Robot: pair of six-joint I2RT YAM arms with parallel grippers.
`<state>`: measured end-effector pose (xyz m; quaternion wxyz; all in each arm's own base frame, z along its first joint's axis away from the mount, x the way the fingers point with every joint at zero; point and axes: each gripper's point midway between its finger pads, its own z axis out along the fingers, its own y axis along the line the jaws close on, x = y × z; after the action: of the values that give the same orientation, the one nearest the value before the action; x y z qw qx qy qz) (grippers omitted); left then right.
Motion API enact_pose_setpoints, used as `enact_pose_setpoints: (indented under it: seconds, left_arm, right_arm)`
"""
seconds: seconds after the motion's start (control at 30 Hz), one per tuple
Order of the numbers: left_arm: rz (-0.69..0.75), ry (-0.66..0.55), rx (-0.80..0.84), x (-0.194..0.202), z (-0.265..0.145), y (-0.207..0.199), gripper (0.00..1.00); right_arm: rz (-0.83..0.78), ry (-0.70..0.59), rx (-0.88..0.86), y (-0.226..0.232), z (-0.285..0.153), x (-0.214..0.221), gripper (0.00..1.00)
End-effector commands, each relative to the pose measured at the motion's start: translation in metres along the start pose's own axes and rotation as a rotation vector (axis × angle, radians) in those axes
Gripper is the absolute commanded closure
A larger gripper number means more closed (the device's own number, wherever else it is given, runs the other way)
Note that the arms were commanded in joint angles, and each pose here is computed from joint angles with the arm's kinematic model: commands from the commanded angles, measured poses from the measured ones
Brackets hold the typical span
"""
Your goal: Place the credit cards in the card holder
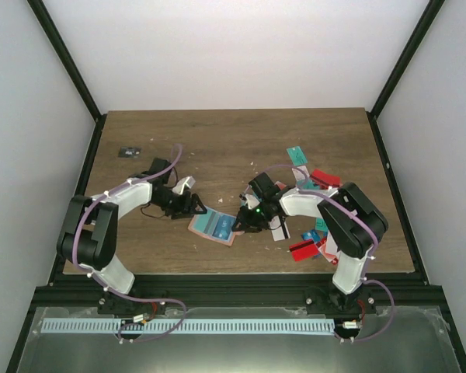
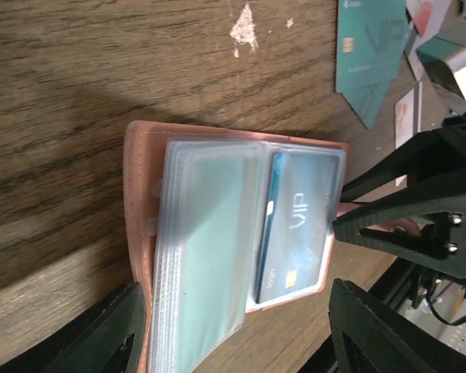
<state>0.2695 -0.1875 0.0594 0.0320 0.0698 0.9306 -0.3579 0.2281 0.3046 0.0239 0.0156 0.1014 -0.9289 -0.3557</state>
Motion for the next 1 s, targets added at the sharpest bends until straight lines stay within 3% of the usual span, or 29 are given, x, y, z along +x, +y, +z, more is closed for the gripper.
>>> enact_pose_setpoints:
  seconds: [0.0,0.97]
  left_arm:
    - [0.018,-0.001,0.088,0.000,-0.006,-0.022,0.34]
    - [0.050,0.028,0.146,0.012,-0.004,-0.050,0.38]
  right_arm:
    - [0.026,0.030,0.094,-0.029,0.015,0.007,0.74]
    - [0.029,0.011,0.066,-0.022,0.018,-0.008,0.75]
